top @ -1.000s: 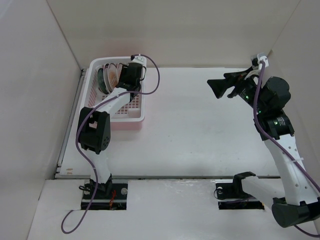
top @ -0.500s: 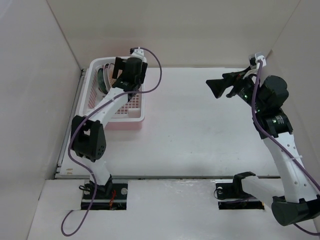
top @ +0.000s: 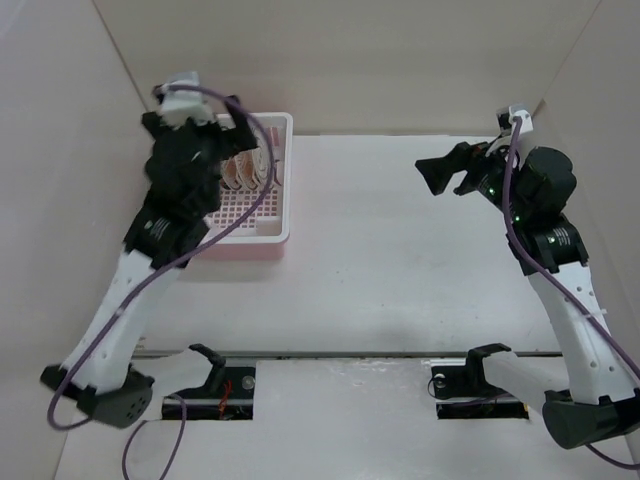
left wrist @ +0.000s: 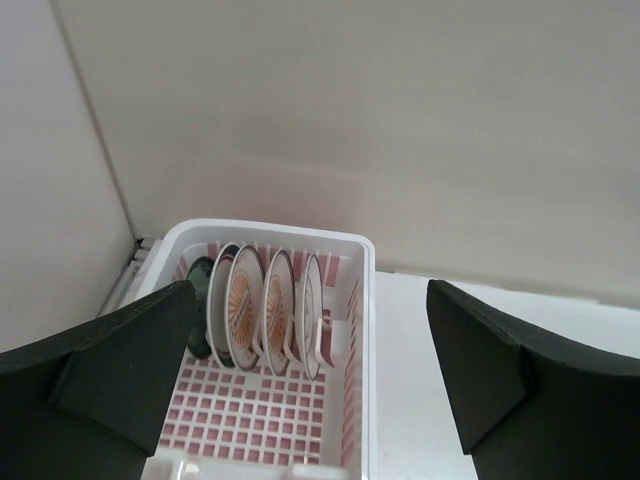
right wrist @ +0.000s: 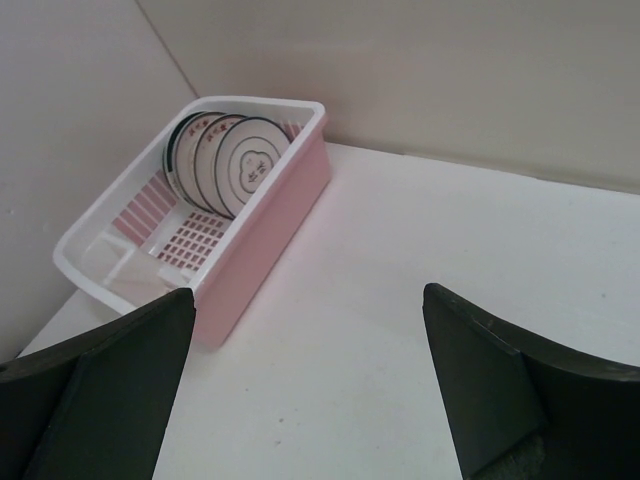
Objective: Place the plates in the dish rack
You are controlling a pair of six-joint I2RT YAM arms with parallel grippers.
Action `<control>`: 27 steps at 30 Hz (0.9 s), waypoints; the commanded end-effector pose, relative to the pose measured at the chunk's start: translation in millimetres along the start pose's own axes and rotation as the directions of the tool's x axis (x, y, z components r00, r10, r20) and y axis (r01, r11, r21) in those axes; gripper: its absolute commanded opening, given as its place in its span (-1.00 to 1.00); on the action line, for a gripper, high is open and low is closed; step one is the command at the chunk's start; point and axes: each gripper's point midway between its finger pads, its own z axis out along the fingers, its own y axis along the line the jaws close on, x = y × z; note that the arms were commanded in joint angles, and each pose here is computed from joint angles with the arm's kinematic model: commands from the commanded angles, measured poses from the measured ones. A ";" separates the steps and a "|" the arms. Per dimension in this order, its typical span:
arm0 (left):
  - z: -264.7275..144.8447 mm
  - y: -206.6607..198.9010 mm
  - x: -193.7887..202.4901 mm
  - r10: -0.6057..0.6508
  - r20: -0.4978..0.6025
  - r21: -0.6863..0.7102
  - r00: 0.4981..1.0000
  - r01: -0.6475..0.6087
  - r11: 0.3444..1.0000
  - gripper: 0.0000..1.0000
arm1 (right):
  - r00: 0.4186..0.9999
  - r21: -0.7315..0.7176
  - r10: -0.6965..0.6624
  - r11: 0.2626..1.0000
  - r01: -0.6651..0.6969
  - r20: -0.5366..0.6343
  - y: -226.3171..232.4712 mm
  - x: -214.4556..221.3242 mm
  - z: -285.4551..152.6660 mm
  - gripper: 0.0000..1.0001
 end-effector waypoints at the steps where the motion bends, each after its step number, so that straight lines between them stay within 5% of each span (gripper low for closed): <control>1: -63.9 39.7 -18.5 -0.195 0.040 -0.002 0.980 0.195 0.981 1.00 | 0.998 0.106 -0.050 0.993 0.045 0.044 -6.8 -26.8 -15.6 1.00; 11: -152.1 110.5 41.5 -0.220 -0.001 -0.060 0.976 0.219 0.974 1.00 | 0.993 0.265 -0.081 0.963 0.055 0.090 9.6 -49.1 -64.7 1.00; 27: -176.2 102.5 57.7 -0.285 0.006 0.081 0.959 0.283 0.956 1.00 | 0.994 0.307 -0.051 0.951 0.018 0.100 5.0 -8.5 -120.9 1.00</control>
